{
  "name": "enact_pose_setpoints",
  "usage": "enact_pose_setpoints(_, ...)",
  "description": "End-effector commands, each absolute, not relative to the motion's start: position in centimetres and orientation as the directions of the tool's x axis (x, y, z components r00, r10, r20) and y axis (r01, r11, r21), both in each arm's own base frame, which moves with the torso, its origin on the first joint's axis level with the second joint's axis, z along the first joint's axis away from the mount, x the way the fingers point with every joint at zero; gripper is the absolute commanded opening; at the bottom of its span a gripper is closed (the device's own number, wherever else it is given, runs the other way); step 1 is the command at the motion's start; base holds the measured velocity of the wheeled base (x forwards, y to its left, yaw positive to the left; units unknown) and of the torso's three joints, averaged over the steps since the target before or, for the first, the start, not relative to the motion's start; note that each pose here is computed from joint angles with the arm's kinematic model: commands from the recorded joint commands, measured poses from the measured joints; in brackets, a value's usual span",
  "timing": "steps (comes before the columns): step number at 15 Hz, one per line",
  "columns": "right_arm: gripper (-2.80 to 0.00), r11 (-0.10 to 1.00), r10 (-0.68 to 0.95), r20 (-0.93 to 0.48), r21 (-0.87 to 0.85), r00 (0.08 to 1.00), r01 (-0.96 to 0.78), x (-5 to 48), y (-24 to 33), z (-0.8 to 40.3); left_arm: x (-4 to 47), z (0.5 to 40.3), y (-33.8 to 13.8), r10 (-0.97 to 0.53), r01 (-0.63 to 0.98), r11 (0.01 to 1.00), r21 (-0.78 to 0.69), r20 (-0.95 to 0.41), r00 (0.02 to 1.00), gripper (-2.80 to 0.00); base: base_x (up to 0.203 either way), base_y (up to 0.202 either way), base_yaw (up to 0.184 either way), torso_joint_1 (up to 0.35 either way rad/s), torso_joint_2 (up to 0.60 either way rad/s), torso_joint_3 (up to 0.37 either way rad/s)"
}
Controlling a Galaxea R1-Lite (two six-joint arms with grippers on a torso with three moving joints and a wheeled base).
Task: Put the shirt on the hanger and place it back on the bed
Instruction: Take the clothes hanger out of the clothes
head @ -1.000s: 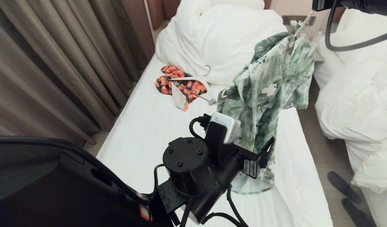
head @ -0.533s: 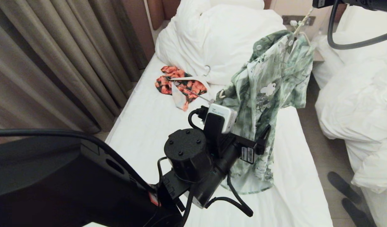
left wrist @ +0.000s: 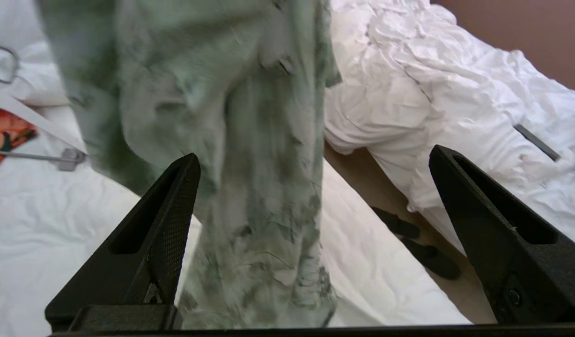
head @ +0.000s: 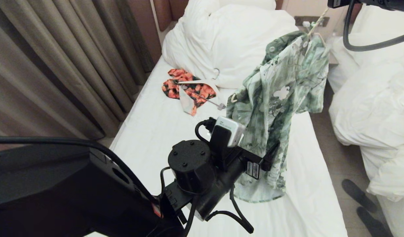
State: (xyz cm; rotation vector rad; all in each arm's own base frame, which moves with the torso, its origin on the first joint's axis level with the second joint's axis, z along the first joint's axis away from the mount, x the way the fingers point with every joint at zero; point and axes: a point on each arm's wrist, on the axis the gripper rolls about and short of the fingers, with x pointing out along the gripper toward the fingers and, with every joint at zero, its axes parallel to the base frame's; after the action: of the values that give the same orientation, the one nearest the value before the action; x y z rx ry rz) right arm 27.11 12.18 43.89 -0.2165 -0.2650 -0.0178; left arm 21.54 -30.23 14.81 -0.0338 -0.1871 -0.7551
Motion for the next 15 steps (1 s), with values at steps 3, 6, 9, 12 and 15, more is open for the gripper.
enact_pose_setpoints(3, -2.8, 0.976, 0.012, 0.261, -0.211, 0.965, 0.045, 27.0, 12.3, 43.9, 22.4, 15.8, -29.9, -0.651, 0.663, 0.748, 0.027, 0.225, 0.725, 0.0, 0.0, 0.0, 0.0, 0.0, 0.0, 0.0)
enact_pose_setpoints(6, -2.8, 0.976, 0.012, 0.261, -0.213, 0.965, 0.045, 27.0, 12.3, 43.9, 22.9, 15.8, -29.5, -0.639, 0.648, 0.761, 0.043, 0.226, 0.735, 0.0, 0.0, 0.0, 0.0, 0.0, 0.0, 0.0)
enact_pose_setpoints(9, -2.8, 0.976, 0.011, 0.263, -0.214, 0.965, 0.048, 27.0, 12.2, 43.9, 23.2, 15.1, -29.0, -0.645, 0.646, 0.76, 0.066, 0.199, 0.738, 0.0, 0.0, 0.0, 0.0, 0.0, 0.0, 0.0)
enact_pose_setpoints(12, -2.8, 0.974, 0.011, 0.264, -0.219, 0.964, 0.049, 27.0, 12.2, 44.0, 23.2, 14.7, -28.6, -0.676, 0.675, 0.734, 0.079, 0.181, 0.714, 0.0, 0.0, 0.0, 0.0, 0.0, 0.0, 0.0)
enact_pose_setpoints(15, -2.8, 0.975, 0.015, 0.264, -0.218, 0.964, 0.045, 26.9, 12.3, 44.0, 23.7, 15.6, -28.7, -0.648, 0.652, 0.755, 0.068, 0.224, 0.728, 0.0, 0.0, 0.0, 0.0, 0.0, 0.0, 0.0)
